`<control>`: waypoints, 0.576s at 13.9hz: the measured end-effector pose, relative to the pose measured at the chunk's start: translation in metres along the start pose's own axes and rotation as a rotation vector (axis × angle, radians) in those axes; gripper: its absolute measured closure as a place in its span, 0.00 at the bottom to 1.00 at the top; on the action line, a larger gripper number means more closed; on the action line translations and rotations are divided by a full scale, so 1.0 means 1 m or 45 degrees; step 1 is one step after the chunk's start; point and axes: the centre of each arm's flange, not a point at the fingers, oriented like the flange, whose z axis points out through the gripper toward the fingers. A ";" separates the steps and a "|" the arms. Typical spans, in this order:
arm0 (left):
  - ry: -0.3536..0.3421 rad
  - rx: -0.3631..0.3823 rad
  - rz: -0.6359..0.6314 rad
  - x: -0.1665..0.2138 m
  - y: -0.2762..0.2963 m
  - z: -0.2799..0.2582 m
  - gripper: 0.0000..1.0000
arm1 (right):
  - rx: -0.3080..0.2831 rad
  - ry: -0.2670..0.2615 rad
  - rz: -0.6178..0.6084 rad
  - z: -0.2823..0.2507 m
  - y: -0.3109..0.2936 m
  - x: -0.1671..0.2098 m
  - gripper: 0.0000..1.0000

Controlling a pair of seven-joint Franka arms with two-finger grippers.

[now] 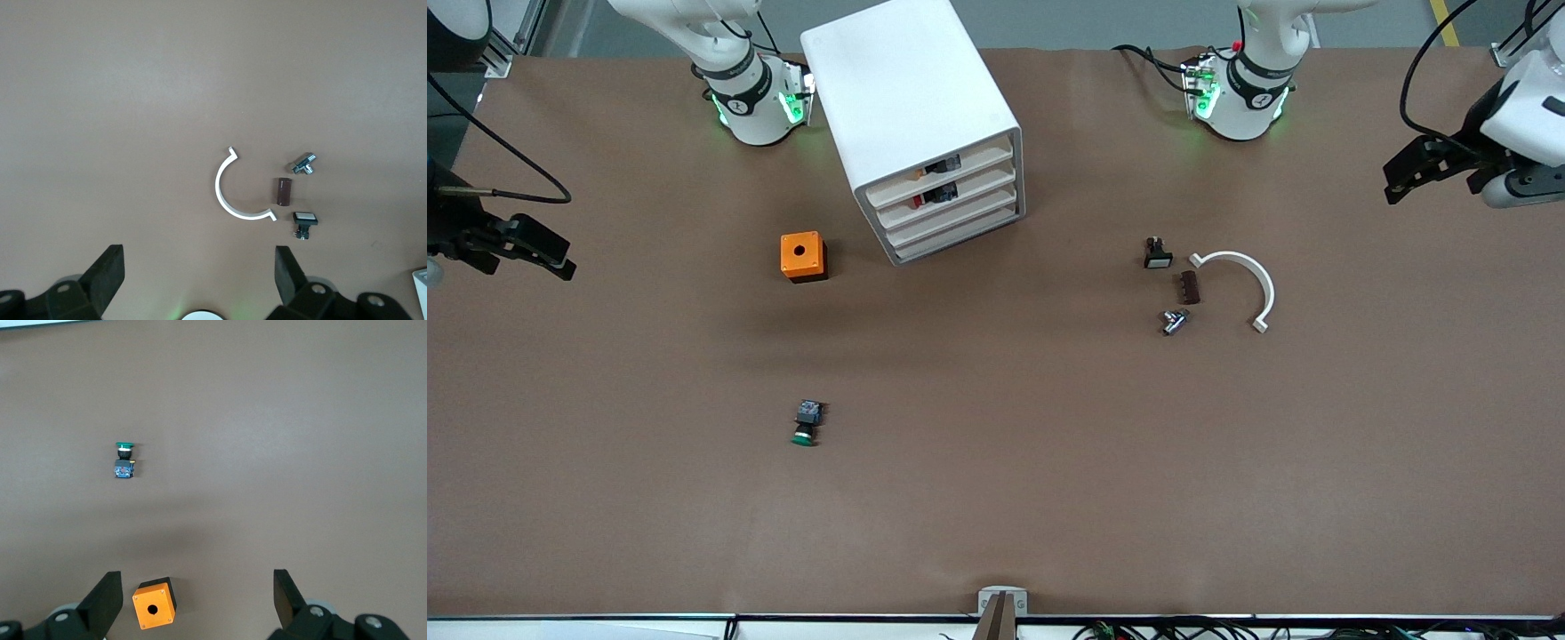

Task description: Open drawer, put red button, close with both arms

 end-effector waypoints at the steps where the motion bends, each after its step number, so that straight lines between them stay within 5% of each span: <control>1: 0.004 -0.001 -0.004 0.000 0.004 0.000 0.00 | 0.000 0.000 0.000 0.000 0.000 0.000 0.00; 8: 0.019 -0.073 -0.048 0.004 -0.012 -0.007 0.00 | 0.000 -0.001 0.003 0.000 0.000 0.000 0.00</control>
